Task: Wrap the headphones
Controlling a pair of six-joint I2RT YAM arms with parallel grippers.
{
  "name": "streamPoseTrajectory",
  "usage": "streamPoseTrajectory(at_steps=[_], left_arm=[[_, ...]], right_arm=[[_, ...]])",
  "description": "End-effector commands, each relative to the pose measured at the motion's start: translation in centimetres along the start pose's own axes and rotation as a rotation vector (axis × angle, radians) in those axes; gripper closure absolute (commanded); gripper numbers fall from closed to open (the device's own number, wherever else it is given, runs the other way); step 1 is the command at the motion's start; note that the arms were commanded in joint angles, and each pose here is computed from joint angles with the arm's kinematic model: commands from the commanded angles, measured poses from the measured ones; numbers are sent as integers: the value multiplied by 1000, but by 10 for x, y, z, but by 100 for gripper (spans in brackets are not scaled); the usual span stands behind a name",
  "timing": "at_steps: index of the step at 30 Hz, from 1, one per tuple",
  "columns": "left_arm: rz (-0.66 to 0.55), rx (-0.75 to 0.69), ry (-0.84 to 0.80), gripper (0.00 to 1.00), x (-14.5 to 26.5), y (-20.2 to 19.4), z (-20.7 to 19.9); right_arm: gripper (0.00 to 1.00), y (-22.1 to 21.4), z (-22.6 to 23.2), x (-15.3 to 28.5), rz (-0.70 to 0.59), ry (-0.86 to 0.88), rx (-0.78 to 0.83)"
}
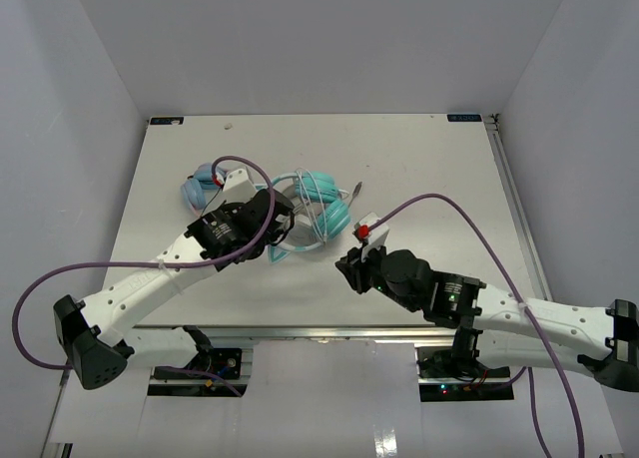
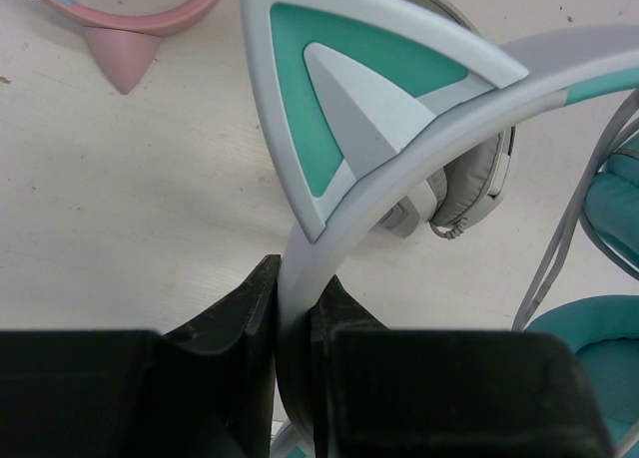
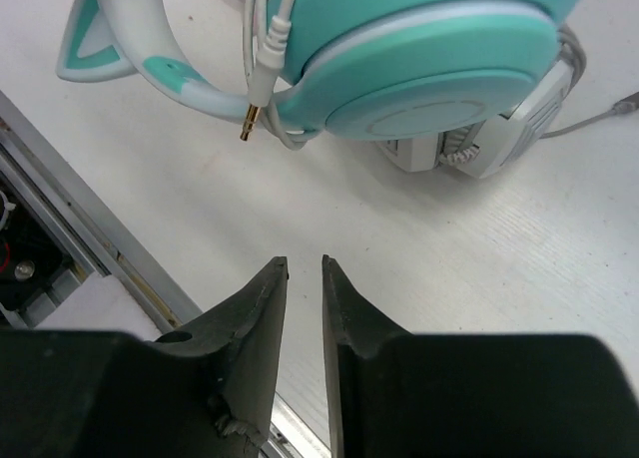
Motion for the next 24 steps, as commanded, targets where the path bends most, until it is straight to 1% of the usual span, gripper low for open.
streamPoseTrajectory(at_steps=[1,4,7,9,11,14,16,18,24], left_arm=[[-68,101,-53,100,8,16,-6],[-69,98,-46,100,7,15,-5],[-68,97,-38,100,5,14,-5],[-68,94,-33,100,3,13,-5],[-67,95,-29,100,2,12,-5],[-62,93,-26,100,0,11,-6],[-59,91,-27,100,0,10,-6],[-55,91,-23,100,-1,9,-6],[-55,91,-25,100,0,9,-5]], right_arm=[[75,31,-2,19,-100,-31,-52],[74,49,-2,26,-138,-51,-65],[71,74,1,32,-189,-55,-77],[70,84,4,29,-198,-70,-67],[69,103,8,28,-227,-89,-70],[68,115,12,15,-226,-136,-53],[68,125,13,15,-243,-152,-51],[68,130,15,3,-234,-193,-18],[68,139,16,-7,-233,-245,23]])
Point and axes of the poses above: each gripper's point midway between its finger pads, its own x axis back along the fingers, its own z axis along the line the jaws close on, y = z × x, the point moved 6 cm from there along x, back along the fingers, and after that the axes turned 1 degree about -x, right-handed, at the moved point
